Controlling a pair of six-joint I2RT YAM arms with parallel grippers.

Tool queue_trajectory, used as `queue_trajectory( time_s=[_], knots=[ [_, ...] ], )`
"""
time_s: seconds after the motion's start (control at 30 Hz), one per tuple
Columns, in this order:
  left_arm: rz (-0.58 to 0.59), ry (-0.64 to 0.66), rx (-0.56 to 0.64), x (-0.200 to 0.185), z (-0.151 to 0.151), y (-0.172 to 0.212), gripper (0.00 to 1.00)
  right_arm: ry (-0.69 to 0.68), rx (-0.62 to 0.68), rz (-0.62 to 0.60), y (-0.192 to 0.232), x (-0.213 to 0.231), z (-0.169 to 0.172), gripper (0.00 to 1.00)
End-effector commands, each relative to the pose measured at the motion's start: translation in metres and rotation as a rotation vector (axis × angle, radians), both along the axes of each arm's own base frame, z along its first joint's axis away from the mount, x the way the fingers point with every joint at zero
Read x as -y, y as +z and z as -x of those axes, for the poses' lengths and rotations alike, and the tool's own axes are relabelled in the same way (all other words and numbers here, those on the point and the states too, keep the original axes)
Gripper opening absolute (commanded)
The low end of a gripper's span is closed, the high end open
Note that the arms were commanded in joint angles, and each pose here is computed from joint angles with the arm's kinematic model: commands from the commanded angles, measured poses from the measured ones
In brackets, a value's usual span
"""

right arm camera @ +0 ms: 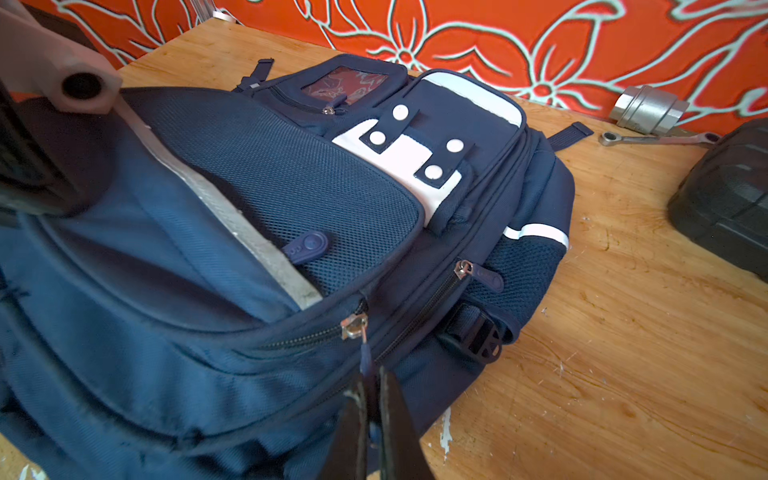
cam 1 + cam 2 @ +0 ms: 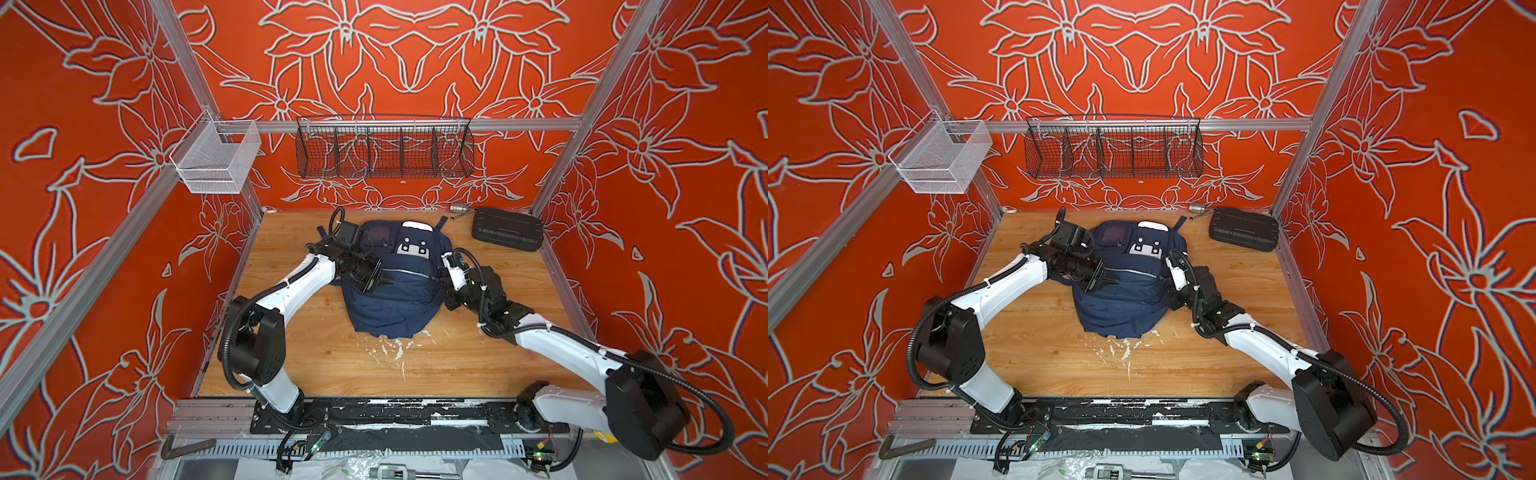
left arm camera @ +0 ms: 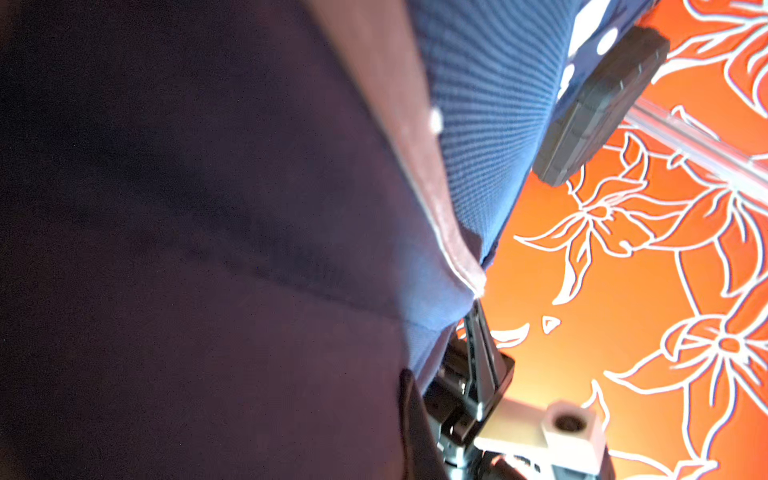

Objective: Pack the student bag

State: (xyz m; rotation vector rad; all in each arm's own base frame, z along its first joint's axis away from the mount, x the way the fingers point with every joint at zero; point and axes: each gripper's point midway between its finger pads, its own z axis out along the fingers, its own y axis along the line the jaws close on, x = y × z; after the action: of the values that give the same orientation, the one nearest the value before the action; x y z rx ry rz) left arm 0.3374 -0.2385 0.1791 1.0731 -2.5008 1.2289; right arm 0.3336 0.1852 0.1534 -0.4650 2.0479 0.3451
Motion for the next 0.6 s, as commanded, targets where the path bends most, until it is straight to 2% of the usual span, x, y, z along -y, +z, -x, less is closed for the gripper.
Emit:
queue_trajectory(
  time_s=[0.0,0.2,0.43,0.47,0.5,0.57],
  knots=[
    [0.047,-0.078,-0.01,-0.006,0.02,0.019,0.0,-0.245,-0.011,0.1,-0.01,0.055,-0.024,0.0],
    [0.066,-0.149,0.007,-0.001,0.021,0.021,0.0,-0.304,-0.079,0.063,-0.013,0.056,-0.044,0.0],
    [0.055,-0.124,0.047,0.0,0.008,0.018,0.0,-0.296,-0.076,0.011,-0.003,0.047,-0.051,0.0],
    [0.052,-0.108,0.059,-0.001,0.004,0.018,0.03,-0.296,-0.071,0.009,-0.001,0.048,-0.049,0.05],
    [0.049,-0.085,0.065,-0.001,0.001,0.017,0.15,-0.288,-0.068,0.008,0.002,0.048,-0.047,0.16],
    [0.047,-0.036,0.096,-0.001,-0.007,0.019,0.28,-0.264,-0.062,0.002,0.008,0.046,-0.042,0.33]
  ],
)
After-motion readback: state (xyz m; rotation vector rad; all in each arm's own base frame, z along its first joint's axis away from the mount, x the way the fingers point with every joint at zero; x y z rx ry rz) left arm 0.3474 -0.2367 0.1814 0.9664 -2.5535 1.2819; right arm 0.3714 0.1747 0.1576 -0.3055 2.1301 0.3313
